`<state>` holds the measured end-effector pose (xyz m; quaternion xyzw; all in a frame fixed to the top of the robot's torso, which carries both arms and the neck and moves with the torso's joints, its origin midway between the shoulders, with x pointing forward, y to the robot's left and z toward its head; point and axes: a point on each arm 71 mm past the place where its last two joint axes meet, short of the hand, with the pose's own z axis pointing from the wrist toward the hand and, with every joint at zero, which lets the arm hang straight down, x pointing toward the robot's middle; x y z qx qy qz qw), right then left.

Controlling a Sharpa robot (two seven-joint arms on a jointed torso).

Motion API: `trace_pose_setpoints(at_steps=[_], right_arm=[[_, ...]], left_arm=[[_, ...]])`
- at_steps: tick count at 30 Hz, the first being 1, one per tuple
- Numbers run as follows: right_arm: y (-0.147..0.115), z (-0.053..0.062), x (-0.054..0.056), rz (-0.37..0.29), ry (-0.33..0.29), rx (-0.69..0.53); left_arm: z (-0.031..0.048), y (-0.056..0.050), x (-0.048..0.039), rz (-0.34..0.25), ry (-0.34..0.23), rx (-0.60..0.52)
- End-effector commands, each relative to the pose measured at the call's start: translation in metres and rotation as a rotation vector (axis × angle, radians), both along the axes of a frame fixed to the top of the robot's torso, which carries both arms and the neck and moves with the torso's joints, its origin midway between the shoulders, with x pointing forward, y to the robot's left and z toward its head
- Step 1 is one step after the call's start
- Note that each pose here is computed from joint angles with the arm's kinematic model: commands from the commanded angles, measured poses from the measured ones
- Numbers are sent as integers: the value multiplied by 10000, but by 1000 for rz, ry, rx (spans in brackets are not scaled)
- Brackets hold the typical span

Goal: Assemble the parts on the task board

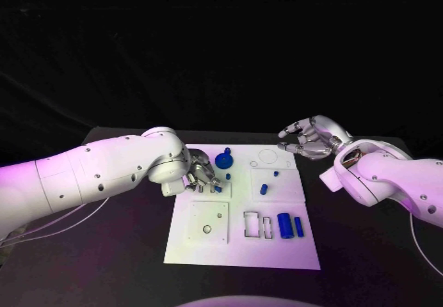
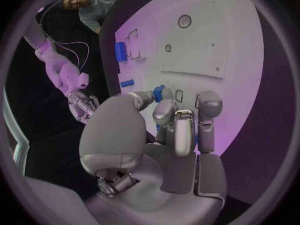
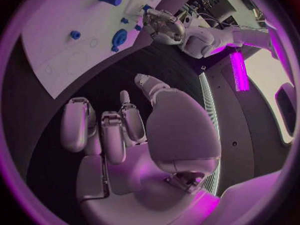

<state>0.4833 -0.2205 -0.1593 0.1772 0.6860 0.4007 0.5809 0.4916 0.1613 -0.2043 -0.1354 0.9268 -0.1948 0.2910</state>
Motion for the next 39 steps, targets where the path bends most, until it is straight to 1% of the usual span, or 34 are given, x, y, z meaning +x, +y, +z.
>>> trace_pose_setpoints(at_steps=[1, 8, 14, 18, 26, 39], right_arm=[[14, -18, -7, 16, 12, -12], [7, -26, -9, 15, 15, -13], [4, -34, -13, 15, 17, -13], [3, -41, -15, 15, 18, -13], [8, -57, -20, 17, 21, -13], [16, -68, -24, 19, 23, -12]], left_arm=[[30, -16, -9, 30, -21, -49], [47, 21, -30, 25, -77, -30], [29, 54, -47, 1, -141, 20], [16, 69, -54, -10, -170, 50], [-17, 68, -63, -14, -192, 86], [-61, 40, -67, -18, -197, 110]])
